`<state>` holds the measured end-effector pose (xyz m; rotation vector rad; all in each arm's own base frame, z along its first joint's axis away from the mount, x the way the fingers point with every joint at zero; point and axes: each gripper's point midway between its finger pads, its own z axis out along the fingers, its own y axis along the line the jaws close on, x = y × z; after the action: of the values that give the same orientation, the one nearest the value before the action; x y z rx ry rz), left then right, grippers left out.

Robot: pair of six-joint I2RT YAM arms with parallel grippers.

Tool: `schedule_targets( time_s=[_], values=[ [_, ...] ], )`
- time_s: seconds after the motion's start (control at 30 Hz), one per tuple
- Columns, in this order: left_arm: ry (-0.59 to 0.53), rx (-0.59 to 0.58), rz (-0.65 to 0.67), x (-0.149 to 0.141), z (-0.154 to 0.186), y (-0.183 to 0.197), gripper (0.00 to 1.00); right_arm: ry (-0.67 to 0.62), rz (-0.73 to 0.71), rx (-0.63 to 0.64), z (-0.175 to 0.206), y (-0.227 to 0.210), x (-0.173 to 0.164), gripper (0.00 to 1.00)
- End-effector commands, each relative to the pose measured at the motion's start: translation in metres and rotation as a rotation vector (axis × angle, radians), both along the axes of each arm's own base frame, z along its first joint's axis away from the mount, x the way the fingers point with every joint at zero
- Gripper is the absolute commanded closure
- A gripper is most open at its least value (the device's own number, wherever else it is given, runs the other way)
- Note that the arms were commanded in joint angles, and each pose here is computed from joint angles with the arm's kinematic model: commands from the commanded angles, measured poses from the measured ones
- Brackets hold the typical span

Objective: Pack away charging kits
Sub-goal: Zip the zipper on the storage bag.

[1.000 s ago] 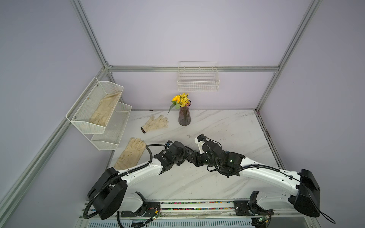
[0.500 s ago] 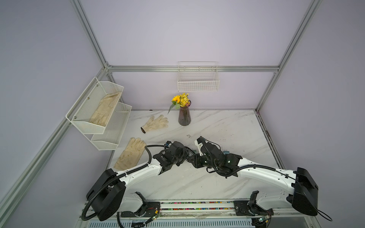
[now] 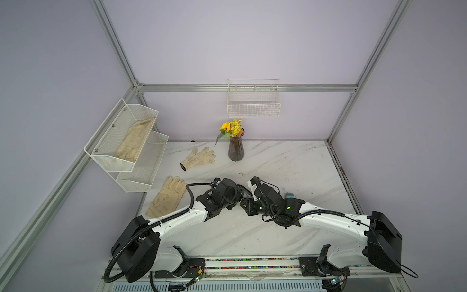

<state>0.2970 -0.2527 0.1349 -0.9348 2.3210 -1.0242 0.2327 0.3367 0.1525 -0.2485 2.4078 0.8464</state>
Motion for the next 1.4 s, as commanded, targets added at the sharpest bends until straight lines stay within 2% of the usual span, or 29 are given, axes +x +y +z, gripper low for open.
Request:
schedule_targets(
  time_s=[0.0,0.43,0.6,0.87,1.3,1.37],
  values=[
    [-0.094,-0.106,-0.005,0.016,0.053,-0.020,0.77,-0.015,-0.014,0.023,0.006,0.008,0.006,0.74],
    [-0.093,-0.115,-0.030,0.015,0.050,-0.025,0.77,-0.068,-0.058,0.040,0.018,0.013,0.021,0.74],
    [-0.103,-0.121,-0.043,0.015,0.052,-0.029,0.77,-0.073,-0.077,0.040,0.018,0.015,0.026,0.81],
    [-0.120,-0.123,-0.048,0.014,0.055,-0.029,0.77,-0.064,-0.116,0.023,0.018,0.003,0.025,1.00],
    [-0.146,-0.094,-0.047,0.009,0.054,-0.016,0.78,-0.006,-0.085,-0.073,-0.015,-0.026,0.005,1.00],
    [-0.159,-0.089,-0.041,0.010,0.056,-0.012,0.79,-0.014,-0.062,-0.063,-0.008,-0.027,0.001,1.00]
  ],
)
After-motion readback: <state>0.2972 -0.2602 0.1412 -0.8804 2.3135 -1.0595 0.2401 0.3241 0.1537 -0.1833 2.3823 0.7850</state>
